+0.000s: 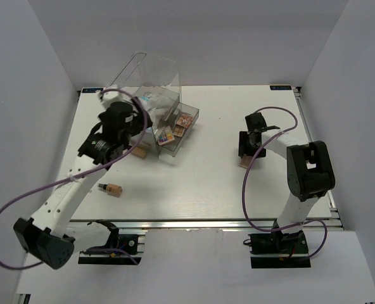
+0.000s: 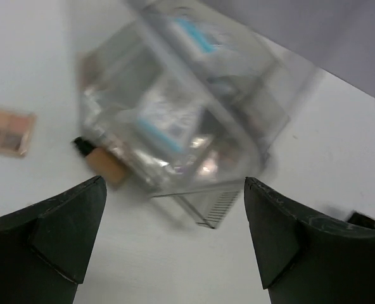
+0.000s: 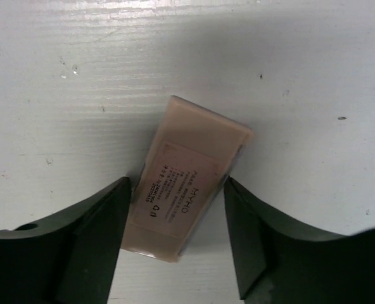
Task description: Organize the makeup
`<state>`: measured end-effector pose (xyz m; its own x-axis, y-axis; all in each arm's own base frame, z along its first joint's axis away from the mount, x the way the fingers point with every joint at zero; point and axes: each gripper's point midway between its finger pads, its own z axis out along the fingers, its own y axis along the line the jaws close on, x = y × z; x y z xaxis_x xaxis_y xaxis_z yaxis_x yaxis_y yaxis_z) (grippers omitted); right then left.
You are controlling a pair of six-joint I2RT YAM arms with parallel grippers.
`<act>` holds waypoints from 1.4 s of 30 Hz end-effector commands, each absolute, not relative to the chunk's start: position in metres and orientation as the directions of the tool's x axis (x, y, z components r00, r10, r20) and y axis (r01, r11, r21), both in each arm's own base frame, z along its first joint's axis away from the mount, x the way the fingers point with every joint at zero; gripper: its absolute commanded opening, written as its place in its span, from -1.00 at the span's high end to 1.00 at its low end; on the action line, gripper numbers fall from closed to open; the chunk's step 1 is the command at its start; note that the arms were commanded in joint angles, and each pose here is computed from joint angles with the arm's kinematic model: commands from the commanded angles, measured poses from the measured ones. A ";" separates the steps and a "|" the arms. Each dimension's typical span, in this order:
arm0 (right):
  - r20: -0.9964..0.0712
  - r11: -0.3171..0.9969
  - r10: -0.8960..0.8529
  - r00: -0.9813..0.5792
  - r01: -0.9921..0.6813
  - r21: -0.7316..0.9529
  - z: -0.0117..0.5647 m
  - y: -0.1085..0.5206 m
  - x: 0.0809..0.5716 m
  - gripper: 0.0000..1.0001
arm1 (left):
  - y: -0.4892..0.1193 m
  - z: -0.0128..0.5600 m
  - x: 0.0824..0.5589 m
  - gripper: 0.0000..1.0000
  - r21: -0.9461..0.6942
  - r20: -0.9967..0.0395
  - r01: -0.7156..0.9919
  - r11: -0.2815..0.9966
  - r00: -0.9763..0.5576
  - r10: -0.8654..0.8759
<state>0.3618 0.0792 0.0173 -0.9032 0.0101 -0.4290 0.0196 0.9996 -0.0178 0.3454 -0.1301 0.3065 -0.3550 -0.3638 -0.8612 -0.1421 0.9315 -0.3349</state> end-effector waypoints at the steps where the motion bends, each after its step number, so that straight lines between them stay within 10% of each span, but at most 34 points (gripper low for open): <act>1: -0.366 0.999 0.003 -0.931 0.022 -0.047 -0.002 0.074 0.350 -0.26 | -0.088 0.276 0.333 -0.96 -0.450 -0.769 -0.293 0.844 -0.352 -0.533; 7: -0.412 0.998 -0.055 -0.910 -0.052 -0.018 0.003 0.080 0.358 0.33 | -0.063 0.269 0.328 -0.96 -0.505 -0.724 -0.321 0.801 -0.348 -0.596; 14: -0.725 0.916 -0.200 -0.659 -0.389 0.101 0.099 0.138 0.408 1.00 | -0.034 0.219 0.322 -0.96 -0.490 -0.634 -0.474 0.731 -0.381 -0.673; 22: -0.829 0.782 0.018 -0.559 -0.509 0.360 0.204 0.234 0.444 1.00 | 0.010 0.174 0.316 -0.96 -0.555 -0.463 -0.632 0.540 -0.305 -0.832; 32: -0.556 0.595 0.286 -0.781 -0.310 0.741 0.229 0.357 0.457 1.00 | 0.014 0.180 0.327 -0.96 -0.585 -0.444 -0.634 0.507 -0.272 -0.853; 34: -0.513 0.577 0.292 -0.807 -0.279 0.768 0.216 0.372 0.456 0.90 | 0.014 0.178 0.323 -0.96 -0.578 -0.441 -0.643 0.503 -0.272 -0.855; 40: -0.535 0.572 0.256 -0.805 -0.321 0.755 0.201 0.386 0.457 -0.35 | 0.015 0.166 0.317 -0.96 -0.562 -0.427 -0.667 0.488 -0.271 -0.863; 42: -0.547 0.579 0.238 -0.802 -0.335 0.743 0.198 0.384 0.457 -0.43 | 0.014 0.162 0.320 -0.96 -0.567 -0.417 -0.672 0.476 -0.264 -0.870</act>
